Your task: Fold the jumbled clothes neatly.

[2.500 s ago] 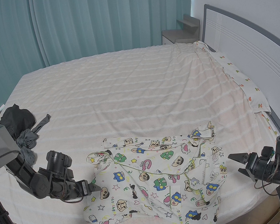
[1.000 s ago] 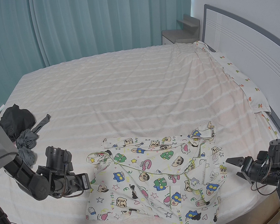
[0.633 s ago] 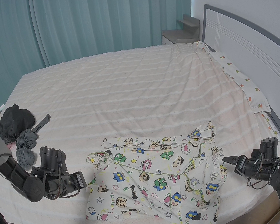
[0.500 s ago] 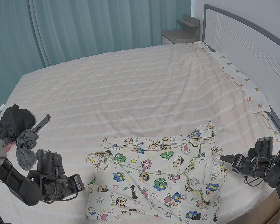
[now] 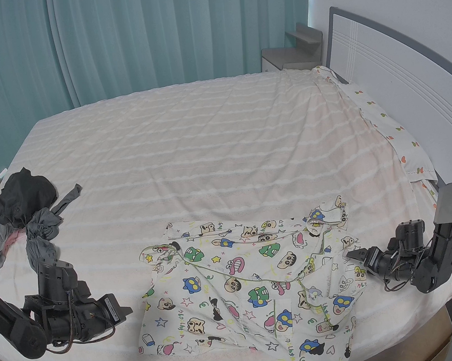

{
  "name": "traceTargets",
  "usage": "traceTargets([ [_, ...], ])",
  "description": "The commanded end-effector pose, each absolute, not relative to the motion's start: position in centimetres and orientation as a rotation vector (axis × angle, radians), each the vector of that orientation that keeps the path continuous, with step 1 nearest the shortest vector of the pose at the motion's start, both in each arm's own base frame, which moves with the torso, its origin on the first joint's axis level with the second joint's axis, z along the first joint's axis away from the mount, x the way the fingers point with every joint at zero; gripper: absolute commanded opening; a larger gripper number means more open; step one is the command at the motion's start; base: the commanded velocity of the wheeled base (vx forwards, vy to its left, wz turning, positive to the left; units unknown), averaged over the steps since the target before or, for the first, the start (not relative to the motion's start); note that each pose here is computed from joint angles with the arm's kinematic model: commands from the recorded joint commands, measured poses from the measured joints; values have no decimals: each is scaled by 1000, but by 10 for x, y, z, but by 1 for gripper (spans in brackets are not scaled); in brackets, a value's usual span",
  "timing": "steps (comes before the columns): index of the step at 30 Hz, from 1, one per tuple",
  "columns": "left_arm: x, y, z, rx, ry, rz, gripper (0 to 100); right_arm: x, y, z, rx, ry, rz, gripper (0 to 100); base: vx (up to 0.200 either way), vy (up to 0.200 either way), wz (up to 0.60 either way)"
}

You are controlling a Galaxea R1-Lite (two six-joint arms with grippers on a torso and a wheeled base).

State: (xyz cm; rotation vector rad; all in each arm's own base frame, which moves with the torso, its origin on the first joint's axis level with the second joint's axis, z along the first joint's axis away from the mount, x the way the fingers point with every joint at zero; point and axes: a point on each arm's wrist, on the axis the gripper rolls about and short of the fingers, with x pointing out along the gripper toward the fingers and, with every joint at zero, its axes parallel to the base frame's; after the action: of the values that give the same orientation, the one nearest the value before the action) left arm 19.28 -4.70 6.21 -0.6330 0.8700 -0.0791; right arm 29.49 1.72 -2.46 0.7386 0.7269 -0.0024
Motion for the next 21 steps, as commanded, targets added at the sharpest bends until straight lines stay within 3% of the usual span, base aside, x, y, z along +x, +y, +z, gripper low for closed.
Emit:
traceTargets([
  [1, 188, -46, 64, -637, 861, -85, 0, 307, 21, -29, 734, 740, 4, 100, 0, 0, 0],
  [2, 188, -46, 64, -637, 861, -85, 0, 307, 21, -29, 734, 740, 4, 0, 0, 0, 0],
  [11, 188, -46, 63, -637, 869, -80, 0, 308, 18, -26, 735, 740, -7, 0, 0, 0, 0],
  [20, 187, -45, 63, -637, 869, -80, 0, 308, -11, -13, 752, 665, -76, 0, 0, 0, 0],
  [21, 186, -45, 62, -637, 871, -80, 0, 306, -27, -8, 737, 630, -111, 0, 0, 0, 0],
])
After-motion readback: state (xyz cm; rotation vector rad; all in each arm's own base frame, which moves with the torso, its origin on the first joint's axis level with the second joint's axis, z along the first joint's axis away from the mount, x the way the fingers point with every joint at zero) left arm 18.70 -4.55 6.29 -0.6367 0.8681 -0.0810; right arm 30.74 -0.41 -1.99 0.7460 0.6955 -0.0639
